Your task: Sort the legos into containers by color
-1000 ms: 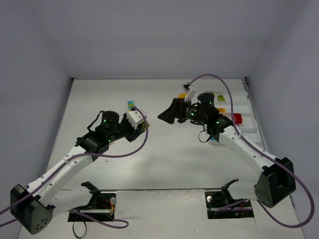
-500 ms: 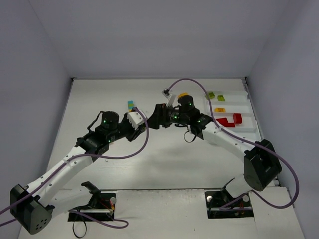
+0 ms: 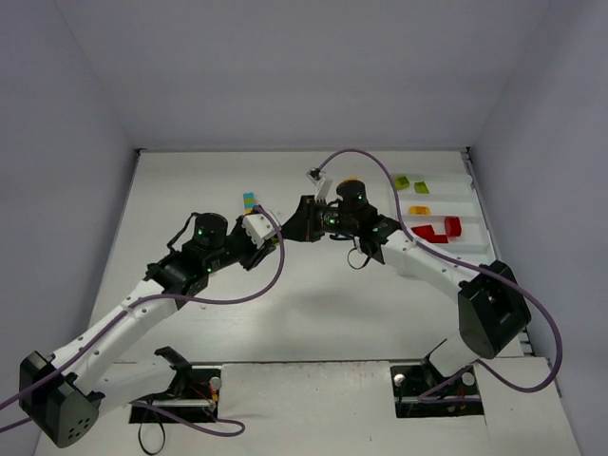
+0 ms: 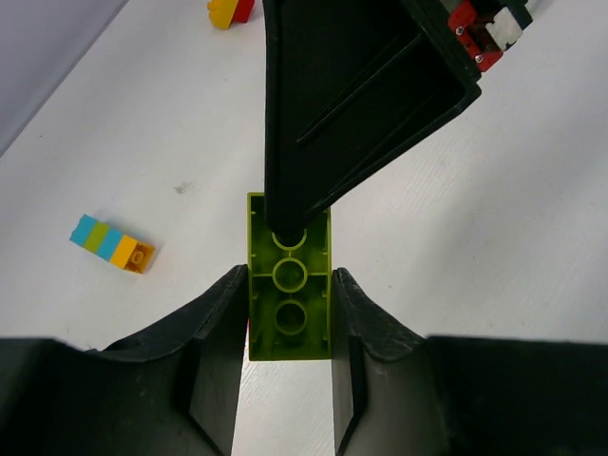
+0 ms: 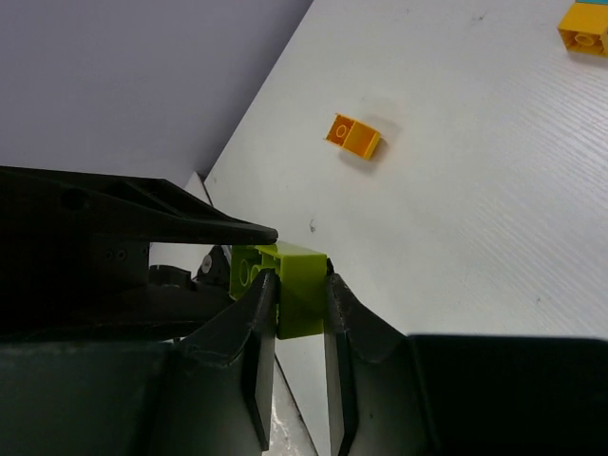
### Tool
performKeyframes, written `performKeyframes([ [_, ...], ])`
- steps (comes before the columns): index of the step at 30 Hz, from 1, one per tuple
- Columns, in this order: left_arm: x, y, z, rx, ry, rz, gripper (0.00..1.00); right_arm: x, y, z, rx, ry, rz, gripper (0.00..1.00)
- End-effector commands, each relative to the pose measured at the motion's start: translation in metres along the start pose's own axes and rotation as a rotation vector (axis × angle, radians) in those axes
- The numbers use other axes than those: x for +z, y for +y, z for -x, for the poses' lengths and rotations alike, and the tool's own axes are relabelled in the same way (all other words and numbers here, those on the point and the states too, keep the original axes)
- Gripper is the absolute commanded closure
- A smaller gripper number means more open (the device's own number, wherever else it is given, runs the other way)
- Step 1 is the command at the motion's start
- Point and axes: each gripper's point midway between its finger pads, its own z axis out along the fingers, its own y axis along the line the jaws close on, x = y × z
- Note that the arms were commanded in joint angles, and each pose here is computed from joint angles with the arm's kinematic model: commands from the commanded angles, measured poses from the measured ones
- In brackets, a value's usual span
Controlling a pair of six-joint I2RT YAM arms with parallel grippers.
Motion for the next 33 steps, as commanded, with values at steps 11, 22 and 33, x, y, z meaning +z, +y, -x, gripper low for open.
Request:
performKeyframes([
  [11, 0.002, 0.025, 0.023, -0.084, -0.034, 0.116, 0.39, -0.066, -0.058, 0.085, -0.161, -0.236, -0.213, 1.00],
  [22, -0.011, 0.082, 0.010, -0.332, 0.033, 0.384, 0.33, -0.237, -0.234, 0.166, -0.189, -0.477, -0.928, 1.00],
  [33, -0.022, 0.116, -0.026, -0.485, 0.173, 0.569, 0.24, -0.319, -0.380, 0.193, -0.038, -0.545, -1.155, 1.00],
])
